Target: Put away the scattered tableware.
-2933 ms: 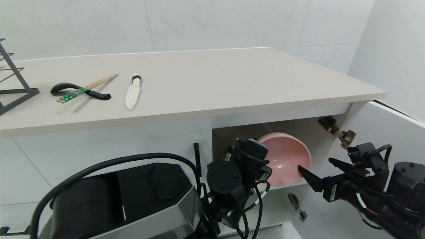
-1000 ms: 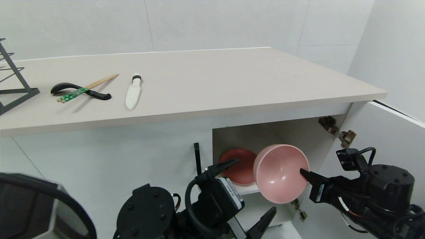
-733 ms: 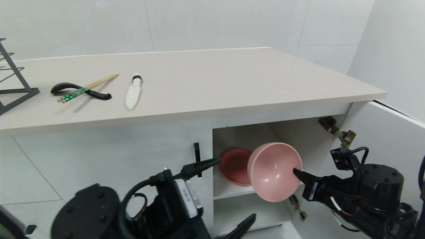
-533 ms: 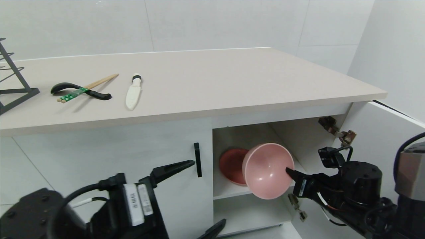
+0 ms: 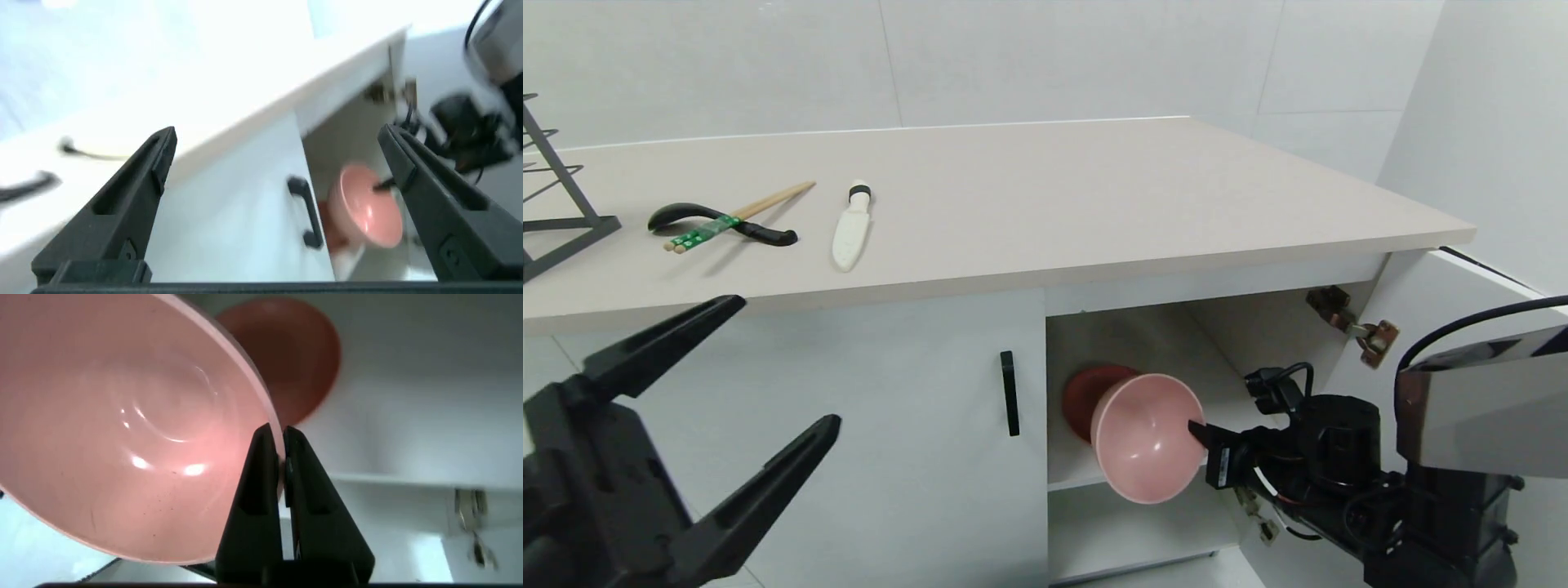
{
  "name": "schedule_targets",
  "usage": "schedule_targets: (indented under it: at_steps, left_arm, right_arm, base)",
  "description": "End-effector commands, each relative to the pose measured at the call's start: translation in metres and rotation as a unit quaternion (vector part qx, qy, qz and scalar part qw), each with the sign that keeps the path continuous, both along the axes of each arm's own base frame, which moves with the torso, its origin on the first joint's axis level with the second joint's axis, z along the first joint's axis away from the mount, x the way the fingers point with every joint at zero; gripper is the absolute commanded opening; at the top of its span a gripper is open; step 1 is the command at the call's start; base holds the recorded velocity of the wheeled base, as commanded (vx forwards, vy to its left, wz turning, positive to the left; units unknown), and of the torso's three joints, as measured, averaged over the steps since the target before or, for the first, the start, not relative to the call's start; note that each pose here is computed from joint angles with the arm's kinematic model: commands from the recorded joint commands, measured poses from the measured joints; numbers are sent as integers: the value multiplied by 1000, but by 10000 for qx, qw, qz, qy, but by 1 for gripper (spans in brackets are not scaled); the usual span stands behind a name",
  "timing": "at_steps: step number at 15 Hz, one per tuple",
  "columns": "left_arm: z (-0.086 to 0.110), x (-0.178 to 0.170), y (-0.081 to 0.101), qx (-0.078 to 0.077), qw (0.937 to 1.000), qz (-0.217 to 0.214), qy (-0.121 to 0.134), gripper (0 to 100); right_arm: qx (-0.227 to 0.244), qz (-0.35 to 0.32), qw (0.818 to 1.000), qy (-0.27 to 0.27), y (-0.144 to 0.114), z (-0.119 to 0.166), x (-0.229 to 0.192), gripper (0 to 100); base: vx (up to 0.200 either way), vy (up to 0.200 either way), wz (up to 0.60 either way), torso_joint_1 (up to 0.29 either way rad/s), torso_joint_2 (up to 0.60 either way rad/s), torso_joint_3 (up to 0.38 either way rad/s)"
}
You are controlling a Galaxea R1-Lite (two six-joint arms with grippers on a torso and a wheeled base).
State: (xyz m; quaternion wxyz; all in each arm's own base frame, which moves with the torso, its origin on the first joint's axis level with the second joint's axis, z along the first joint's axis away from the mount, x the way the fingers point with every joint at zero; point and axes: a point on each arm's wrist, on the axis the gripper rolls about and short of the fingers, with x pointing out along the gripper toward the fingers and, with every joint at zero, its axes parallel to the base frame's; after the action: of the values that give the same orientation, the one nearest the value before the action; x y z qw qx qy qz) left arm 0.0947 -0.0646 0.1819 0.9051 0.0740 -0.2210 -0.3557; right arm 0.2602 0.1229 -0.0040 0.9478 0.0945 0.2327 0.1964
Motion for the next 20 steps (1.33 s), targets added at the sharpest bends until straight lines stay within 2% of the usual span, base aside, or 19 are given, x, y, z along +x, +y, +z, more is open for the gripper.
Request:
schedule_targets:
  at_steps: [1, 3, 5, 10, 16, 20]
  left_arm:
    - [10, -20, 20, -192, 9989, 45, -437, 100]
    - [10, -19, 22, -156, 9988, 82, -454, 100]
    - [10, -19, 22, -153, 9988, 90, -447, 100]
    - [9, -19, 22, -141, 9990, 87, -407, 100]
    - [6, -17, 21, -68, 9996, 72, -256, 100]
    - [6, -17, 21, -59, 9996, 82, -254, 100]
  right_arm:
    - [-61, 89, 9998, -156, 3, -5, 13, 0]
    - [-316, 136, 9990, -276, 0, -14, 24, 0]
    - [-356, 88, 9989, -302, -1, -21, 32, 0]
    - [-484, 113, 9978, -443, 1, -15, 70, 0]
    - [-443, 147, 9972, -579, 5, -9, 78, 0]
    - [-482, 262, 9975, -454, 12, -21, 75, 0]
  base:
    - [0, 0, 0, 0, 0, 0]
    - [0, 0, 0, 0, 0, 0]
    - [0, 0, 0, 0, 0, 0]
    - [0, 0, 0, 0, 0, 0]
    - [0, 0, 0, 0, 0, 0]
    - [0, 0, 0, 0, 0, 0]
